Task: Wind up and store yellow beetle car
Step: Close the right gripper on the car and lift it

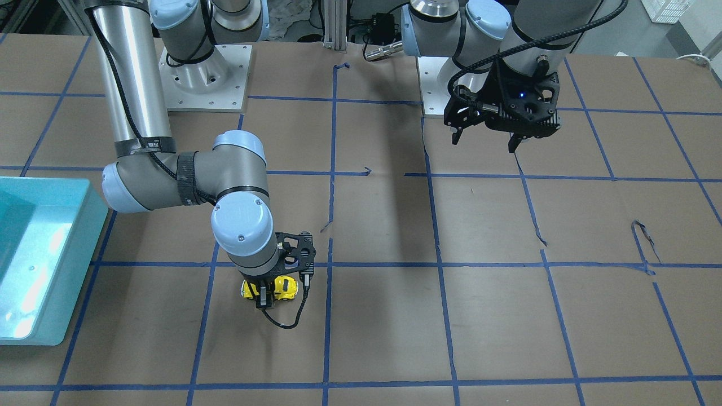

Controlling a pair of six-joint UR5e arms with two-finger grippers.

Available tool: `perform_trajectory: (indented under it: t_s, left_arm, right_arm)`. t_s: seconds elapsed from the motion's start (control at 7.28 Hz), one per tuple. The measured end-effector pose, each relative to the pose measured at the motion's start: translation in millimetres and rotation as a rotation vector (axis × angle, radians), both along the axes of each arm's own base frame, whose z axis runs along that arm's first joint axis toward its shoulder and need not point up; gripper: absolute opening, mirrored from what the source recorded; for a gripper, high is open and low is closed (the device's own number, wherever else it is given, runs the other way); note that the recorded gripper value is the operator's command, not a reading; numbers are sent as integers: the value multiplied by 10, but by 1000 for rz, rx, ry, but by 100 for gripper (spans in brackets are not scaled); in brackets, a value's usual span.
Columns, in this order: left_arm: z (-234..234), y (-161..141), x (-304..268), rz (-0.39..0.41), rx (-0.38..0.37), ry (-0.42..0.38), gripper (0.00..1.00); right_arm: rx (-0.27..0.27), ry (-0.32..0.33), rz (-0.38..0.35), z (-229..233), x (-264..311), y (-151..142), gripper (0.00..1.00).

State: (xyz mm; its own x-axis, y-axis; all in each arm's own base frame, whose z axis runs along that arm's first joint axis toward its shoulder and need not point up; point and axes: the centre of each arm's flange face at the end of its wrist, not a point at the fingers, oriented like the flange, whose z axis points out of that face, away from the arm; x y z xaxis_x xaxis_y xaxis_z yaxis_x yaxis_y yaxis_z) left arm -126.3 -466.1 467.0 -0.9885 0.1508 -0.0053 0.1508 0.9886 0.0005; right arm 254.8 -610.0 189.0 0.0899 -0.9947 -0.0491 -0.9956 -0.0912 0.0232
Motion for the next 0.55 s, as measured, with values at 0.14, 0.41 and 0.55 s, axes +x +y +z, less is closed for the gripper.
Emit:
perform_trajectory:
  t_s: [0.14, 0.41, 0.55]
  left_arm:
    - [-4, -3, 4, -4, 0, -5, 100]
    - [-19, -11, 2, 3, 3, -3, 100]
    - [-26, -13, 4, 4, 4, -4, 100]
  right_arm:
    - [-5, 1, 1, 25, 0, -1, 1]
    - [-62, 7, 7, 342, -91, -99, 0]
    - [-108, 20, -4, 658, -336, -188, 0]
